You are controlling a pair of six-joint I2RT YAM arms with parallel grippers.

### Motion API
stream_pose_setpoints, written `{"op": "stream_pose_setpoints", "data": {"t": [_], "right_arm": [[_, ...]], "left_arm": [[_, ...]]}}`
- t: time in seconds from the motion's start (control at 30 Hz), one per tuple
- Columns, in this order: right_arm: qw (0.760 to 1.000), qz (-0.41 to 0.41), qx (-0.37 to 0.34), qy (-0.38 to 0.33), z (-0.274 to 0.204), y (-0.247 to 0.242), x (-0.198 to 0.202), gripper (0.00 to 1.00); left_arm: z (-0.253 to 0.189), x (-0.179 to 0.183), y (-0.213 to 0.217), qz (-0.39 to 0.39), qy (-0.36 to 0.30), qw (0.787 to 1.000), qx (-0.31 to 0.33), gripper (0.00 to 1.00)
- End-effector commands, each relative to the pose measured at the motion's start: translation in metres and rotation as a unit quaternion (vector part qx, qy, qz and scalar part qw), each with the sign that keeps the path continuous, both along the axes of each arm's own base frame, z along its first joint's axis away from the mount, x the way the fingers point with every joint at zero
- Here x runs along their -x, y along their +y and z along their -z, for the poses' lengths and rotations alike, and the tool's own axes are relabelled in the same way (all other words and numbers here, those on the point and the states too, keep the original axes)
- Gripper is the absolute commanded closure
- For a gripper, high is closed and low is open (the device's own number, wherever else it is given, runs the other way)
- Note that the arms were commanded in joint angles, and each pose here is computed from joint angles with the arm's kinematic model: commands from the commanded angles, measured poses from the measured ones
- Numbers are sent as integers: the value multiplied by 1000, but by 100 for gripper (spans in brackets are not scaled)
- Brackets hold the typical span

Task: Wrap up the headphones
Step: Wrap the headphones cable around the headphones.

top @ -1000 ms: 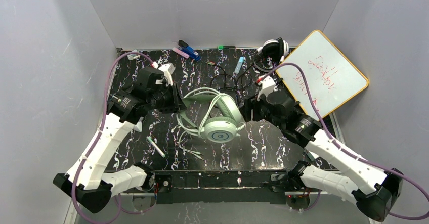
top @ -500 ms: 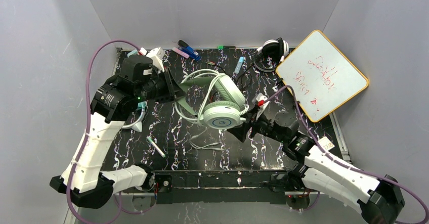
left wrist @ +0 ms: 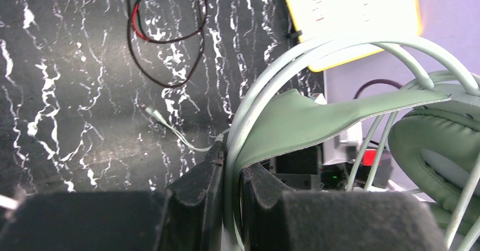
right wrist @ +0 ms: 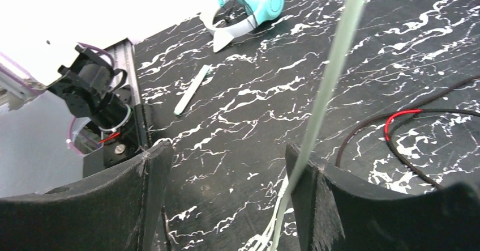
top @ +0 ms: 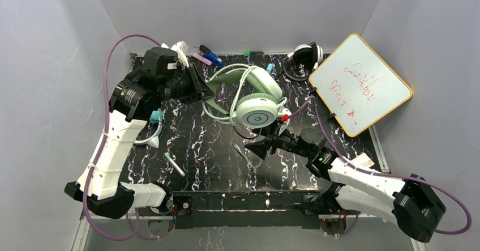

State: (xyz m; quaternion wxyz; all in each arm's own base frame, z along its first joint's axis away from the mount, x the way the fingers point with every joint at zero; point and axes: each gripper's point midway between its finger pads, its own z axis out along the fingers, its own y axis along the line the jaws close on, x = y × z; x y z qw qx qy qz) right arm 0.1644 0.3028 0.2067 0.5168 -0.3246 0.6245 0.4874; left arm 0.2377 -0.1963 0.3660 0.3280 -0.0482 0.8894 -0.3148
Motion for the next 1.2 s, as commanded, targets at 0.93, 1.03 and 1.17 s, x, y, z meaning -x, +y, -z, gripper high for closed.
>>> {"op": "stream_pose_setpoints", "data": {"t": [0.93, 1.03, 1.17], "right_arm": [[1000, 20, -3, 4, -3, -7, -1, 50], [1000, 18, -3, 10, 2, -12, 5, 49], [1000, 21, -2, 21, 9, -18, 9, 55]], "left_arm": [[-124, -6, -21, -13, -95, 982, 163, 100], [-128, -8, -20, -20, -100, 981, 166, 100], [-132, -9, -20, -22, -103, 980, 172, 100]]}}
